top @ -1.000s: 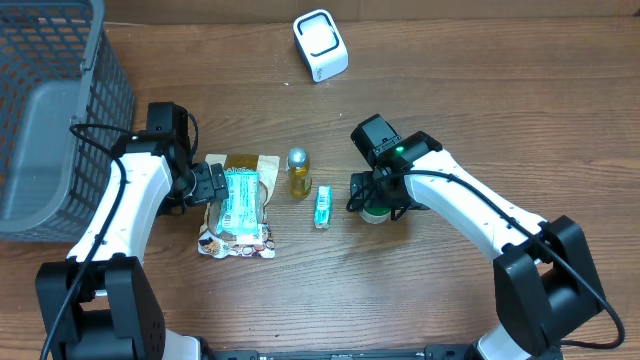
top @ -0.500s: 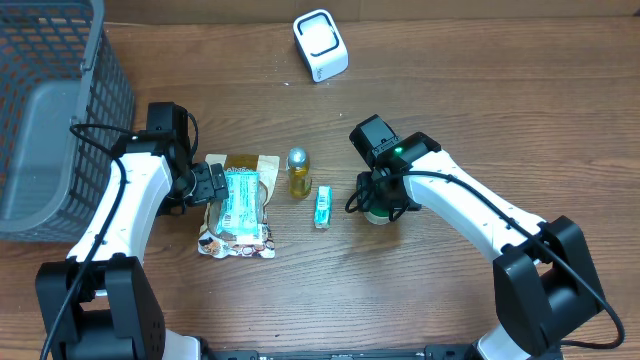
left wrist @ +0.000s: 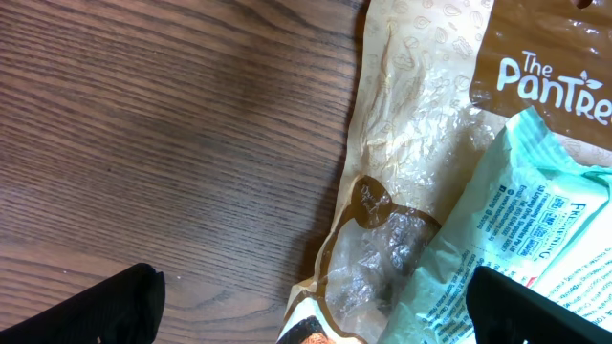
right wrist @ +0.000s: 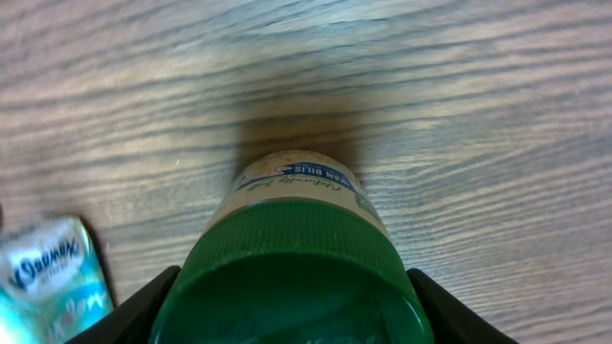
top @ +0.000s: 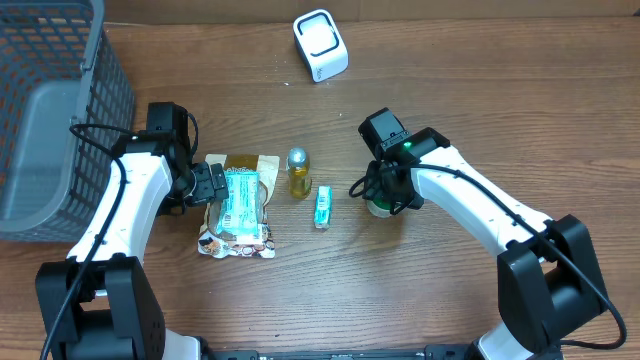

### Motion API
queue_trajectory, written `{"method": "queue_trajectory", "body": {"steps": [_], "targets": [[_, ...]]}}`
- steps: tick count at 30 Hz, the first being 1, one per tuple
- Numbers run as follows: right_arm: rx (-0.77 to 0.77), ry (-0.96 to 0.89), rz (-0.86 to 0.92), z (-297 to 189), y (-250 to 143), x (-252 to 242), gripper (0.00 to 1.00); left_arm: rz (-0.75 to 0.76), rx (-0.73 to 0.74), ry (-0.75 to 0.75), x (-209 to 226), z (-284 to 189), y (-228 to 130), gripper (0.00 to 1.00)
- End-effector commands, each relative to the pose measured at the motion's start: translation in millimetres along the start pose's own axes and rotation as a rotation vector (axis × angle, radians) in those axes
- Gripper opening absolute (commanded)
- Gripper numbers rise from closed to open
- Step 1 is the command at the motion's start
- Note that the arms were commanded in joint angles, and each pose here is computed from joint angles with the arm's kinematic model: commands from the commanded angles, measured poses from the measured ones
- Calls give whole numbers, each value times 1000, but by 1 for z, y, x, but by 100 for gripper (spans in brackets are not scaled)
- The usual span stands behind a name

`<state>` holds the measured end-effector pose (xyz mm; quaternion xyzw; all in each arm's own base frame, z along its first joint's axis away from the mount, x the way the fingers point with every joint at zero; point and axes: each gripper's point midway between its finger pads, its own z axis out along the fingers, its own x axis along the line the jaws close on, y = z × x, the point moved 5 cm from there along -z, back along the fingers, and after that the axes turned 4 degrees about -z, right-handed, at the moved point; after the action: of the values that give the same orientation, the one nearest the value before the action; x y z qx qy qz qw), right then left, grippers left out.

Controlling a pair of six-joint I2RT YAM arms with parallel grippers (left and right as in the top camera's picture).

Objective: Scan the item barcode
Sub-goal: 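Lower the right gripper around the green-lidded jar and align it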

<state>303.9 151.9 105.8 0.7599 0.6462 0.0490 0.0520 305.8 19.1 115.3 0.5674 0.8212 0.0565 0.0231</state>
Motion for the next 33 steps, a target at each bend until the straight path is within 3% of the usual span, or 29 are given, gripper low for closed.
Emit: {"method": "queue_trajectory", "body": {"steps": [1,3,4,5,11,20,23,25,27,33], "targets": [[-13,7,131,-2,6,1,50,8,-10,-11,-2,-3,5,100],[-12,6,145,-2,6,0,60,8,-10,-11,-2,-3,5,99],[-16,2,142,-2,6,0,73,8,-10,-11,-2,-3,5,99],[-26,-9,129,-2,8,-1,77,9,-10,-12,-2,-3,5,100],[-67,-55,-115,-3,14,-6,90,9,-10,-11,-2,-3,5,100],[17,94,-461,-2,0,10,90,9,-10,-12,-2,-3,5,100],[28,87,-478,0,-2,8,88,9,-10,-12,-2,-3,5,99],[33,84,-478,1,-4,7,83,9,-10,-12,-2,-3,5,100],[31,61,-477,4,-4,4,69,8,-10,-11,-2,-3,5,100],[27,59,-452,8,-5,3,60,9,-10,-12,-2,-3,5,100]]}}
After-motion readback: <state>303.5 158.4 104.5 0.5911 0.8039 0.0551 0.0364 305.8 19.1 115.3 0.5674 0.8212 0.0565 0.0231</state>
